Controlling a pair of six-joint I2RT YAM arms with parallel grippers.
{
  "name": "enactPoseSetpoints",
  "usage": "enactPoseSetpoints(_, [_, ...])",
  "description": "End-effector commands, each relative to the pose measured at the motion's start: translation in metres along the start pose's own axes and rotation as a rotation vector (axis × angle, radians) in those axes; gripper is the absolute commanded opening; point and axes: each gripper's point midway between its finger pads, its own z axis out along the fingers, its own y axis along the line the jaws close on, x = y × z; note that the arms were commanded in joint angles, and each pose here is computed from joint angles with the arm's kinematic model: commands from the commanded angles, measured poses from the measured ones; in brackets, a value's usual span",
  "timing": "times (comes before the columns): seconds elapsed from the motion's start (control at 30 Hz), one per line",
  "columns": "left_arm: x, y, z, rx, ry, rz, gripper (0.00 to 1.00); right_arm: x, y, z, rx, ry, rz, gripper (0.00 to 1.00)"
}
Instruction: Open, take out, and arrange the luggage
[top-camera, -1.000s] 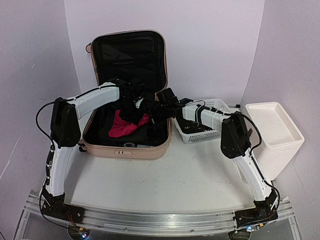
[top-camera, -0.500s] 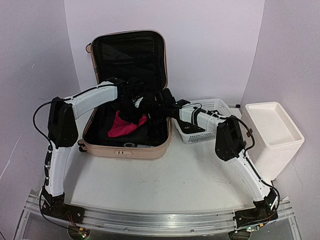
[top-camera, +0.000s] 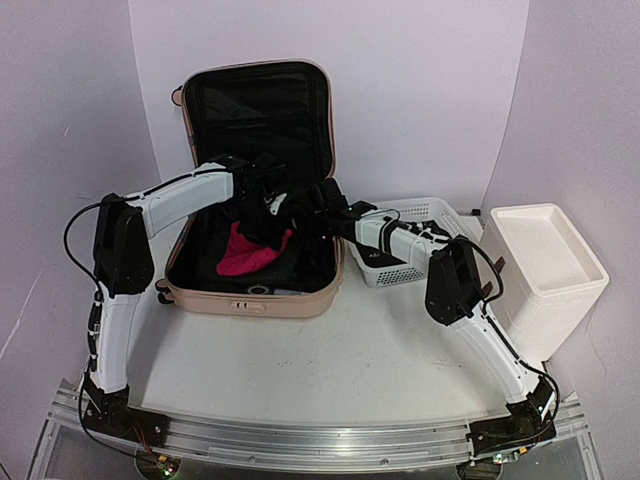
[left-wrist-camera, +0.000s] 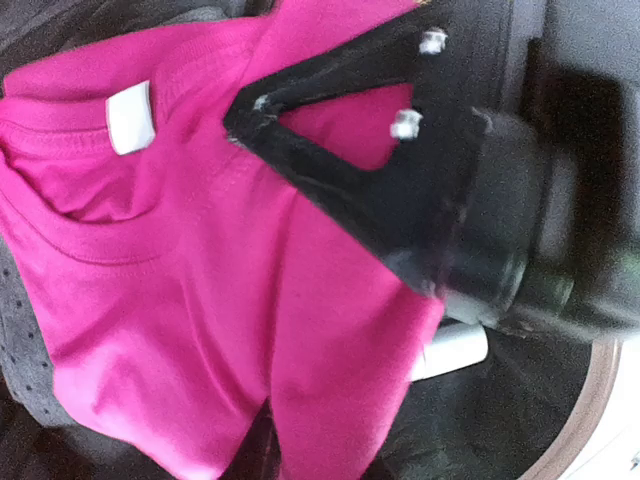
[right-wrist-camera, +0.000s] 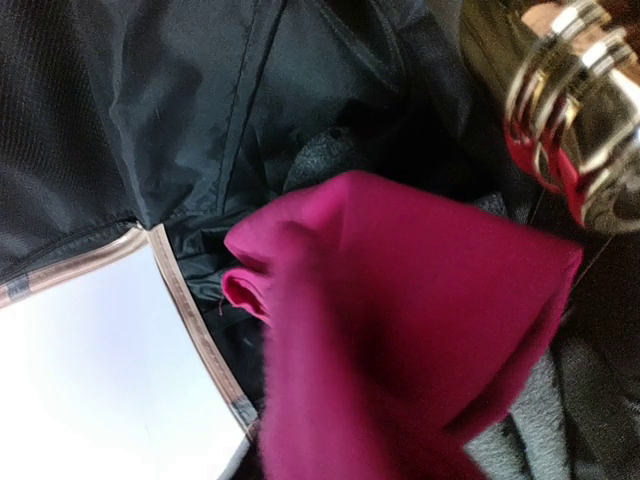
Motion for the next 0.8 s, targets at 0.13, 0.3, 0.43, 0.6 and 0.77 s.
enactPoseSetpoints(0.13, [0.01, -0.01, -0.09, 0.095, -0.112, 0.014, 0.62, 0.014, 0.006, 0.005, -0.039, 0.051, -0.121, 0.0])
enactPoseSetpoints(0.3, [0.022, 0.011, -0.16, 0.097, -0.24, -0.055, 0.7, 0.025, 0.031, -0.014, -0.088, 0.074, -0.289, 0.0])
enactPoseSetpoints(0.43, [0.029, 0.032, -0.193, 0.065, -0.315, -0.103, 0.7, 0.04, 0.04, -0.036, -0.096, 0.127, -0.42, 0.0])
enactPoseSetpoints(0.6, [0.022, 0.048, -0.197, 0.04, -0.348, -0.119, 0.7, 0.054, 0.05, -0.058, -0.094, 0.167, -0.545, 0.0])
enactPoseSetpoints(0.77, [0.015, 0.049, -0.186, 0.063, -0.335, -0.112, 0.7, 0.059, 0.062, -0.074, -0.102, 0.172, -0.616, 0.0])
